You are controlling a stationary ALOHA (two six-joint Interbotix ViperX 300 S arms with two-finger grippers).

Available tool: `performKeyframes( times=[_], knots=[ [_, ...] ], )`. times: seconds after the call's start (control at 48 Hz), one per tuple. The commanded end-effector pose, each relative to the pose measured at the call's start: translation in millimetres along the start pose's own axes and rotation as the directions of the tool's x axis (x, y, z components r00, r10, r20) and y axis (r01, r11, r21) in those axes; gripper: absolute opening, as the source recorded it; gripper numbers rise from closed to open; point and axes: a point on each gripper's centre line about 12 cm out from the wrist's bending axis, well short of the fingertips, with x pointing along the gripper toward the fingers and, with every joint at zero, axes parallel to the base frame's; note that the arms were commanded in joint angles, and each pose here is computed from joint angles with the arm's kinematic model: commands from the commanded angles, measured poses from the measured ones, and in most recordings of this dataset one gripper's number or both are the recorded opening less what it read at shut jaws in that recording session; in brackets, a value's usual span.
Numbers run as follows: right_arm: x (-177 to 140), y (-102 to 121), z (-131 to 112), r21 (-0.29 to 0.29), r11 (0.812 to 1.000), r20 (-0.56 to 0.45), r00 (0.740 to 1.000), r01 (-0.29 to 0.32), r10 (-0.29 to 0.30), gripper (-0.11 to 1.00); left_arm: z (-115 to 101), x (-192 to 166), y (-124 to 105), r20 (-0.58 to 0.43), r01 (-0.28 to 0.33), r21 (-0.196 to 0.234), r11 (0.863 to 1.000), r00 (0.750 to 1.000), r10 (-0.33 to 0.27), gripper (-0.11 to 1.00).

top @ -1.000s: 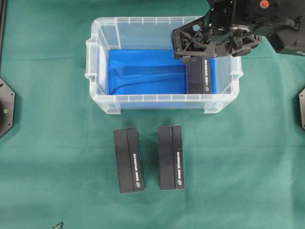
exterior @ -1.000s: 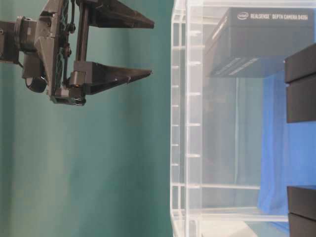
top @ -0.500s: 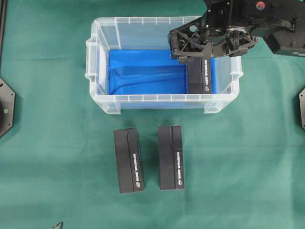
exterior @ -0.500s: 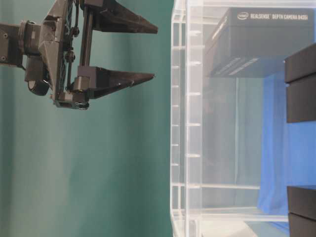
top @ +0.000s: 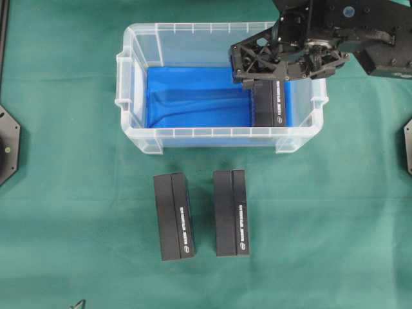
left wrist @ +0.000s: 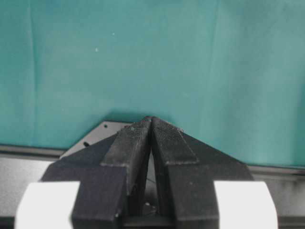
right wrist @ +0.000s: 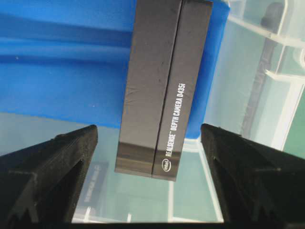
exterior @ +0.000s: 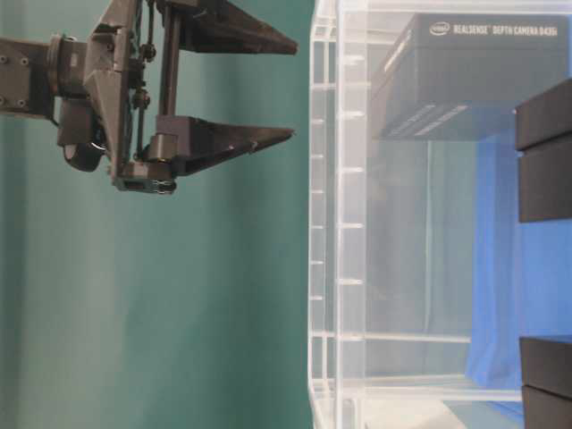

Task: Take the box out of the case with the right arm.
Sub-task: 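Lower the right gripper around the right box and close it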

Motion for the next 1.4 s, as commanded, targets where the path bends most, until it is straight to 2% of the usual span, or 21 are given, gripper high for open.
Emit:
performKeyframes(
  times=[0.0, 0.208, 0.5, 0.812, 1.0, 1.375],
  knots=[
    [-4.6, 1.0, 0.8, 0.0, 0.999, 0.005, 0.999, -0.036, 0.036, 0.91, 2.5, -2.5, 0.2, 0.013, -0.001, -0.002, 1.0, 1.0, 0.001, 0.0],
    [10.1, -0.9, -0.5, -0.002, 0.999, 0.005, 0.999, -0.05, 0.05, 0.91, 2.5, -2.9, 0.2, 0.016, -0.001, -0.002, 1.0, 1.0, 0.001, 0.0],
    [38.9, -2.7, 0.6, 0.002, 0.999, 0.001, 0.999, -0.035, 0.035, 0.91, 3.3, -0.9, 0.0, 0.008, -0.002, -0.001, 1.0, 1.0, 0.002, 0.0],
    [78.7, -9.1, -6.6, -0.015, 1.0, -0.013, 1.0, 0.01, -0.01, 0.91, 2.8, -0.8, 0.1, 0.008, -0.002, -0.003, 1.0, 1.0, 0.002, 0.0],
    [89.9, -8.5, -9.2, -0.01, 1.0, -0.022, 1.0, -0.01, 0.01, 0.91, 2.9, 0.0, 0.1, 0.005, -0.003, -0.001, 1.0, 1.0, 0.003, 0.0],
    [94.4, -6.4, -11.1, 0.001, 1.0, -0.04, 0.999, -0.009, 0.009, 0.9, 2.4, 0.2, 2.7, 0.006, -0.008, -0.016, 1.0, 1.0, 0.008, 0.0]
  ],
)
